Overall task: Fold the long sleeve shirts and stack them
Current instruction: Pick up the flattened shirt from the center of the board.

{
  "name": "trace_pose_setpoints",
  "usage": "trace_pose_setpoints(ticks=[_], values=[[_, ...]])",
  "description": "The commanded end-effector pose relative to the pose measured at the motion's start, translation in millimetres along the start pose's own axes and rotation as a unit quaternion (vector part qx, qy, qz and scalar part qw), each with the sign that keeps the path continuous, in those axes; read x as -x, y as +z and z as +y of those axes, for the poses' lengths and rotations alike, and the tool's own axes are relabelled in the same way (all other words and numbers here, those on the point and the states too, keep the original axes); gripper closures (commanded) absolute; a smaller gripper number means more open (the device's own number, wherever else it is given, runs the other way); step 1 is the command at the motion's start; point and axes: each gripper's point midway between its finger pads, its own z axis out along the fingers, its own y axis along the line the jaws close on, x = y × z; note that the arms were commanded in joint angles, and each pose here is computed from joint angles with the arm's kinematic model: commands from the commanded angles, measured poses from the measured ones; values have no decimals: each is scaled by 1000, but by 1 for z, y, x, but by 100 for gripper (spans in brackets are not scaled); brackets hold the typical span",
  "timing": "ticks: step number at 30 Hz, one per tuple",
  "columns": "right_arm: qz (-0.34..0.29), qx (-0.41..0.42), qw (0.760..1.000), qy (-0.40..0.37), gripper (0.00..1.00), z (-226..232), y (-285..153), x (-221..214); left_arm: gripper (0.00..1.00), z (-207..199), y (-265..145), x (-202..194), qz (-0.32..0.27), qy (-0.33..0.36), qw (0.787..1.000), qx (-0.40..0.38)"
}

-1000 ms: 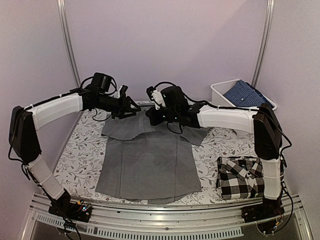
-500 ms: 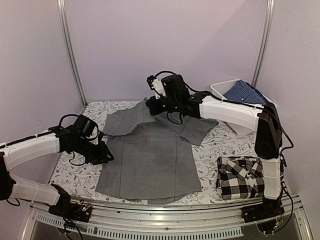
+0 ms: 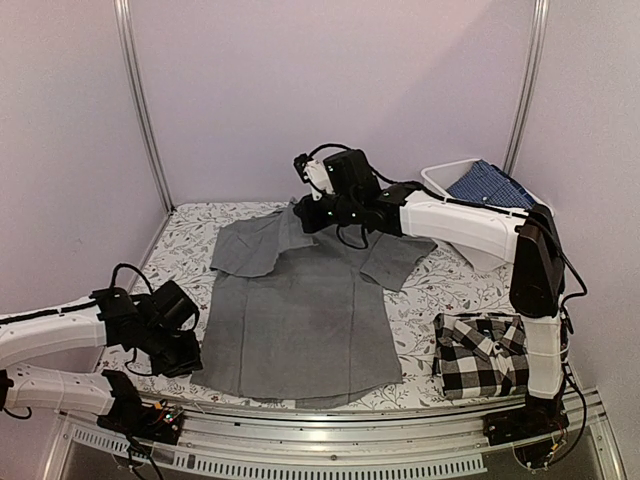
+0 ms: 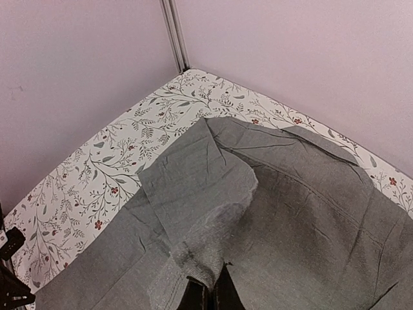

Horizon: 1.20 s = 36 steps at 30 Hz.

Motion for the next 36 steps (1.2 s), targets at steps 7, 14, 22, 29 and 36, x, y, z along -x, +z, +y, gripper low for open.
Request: trace_pose_setpoints(ticks=[7,14,22,29,36], values=[[-26,29,999,-3,100,8,-19,27,77,29,19,-3,-18,-42,997,61],[-28,28,999,-3,100,8,-23,29,77,37,33,-10,-6,-34,997,67],[-34,31,999,0,100,9,-27,35,92,32,39,-12,4,-18,998,65],[-51,17,998,-15,100,5,-34,52,100,15,22,-2,-12,-10,999,36],[-83,-28,996,-31,100,-18,-47,83,100,-17,-20,24,-64,19,998,-2]])
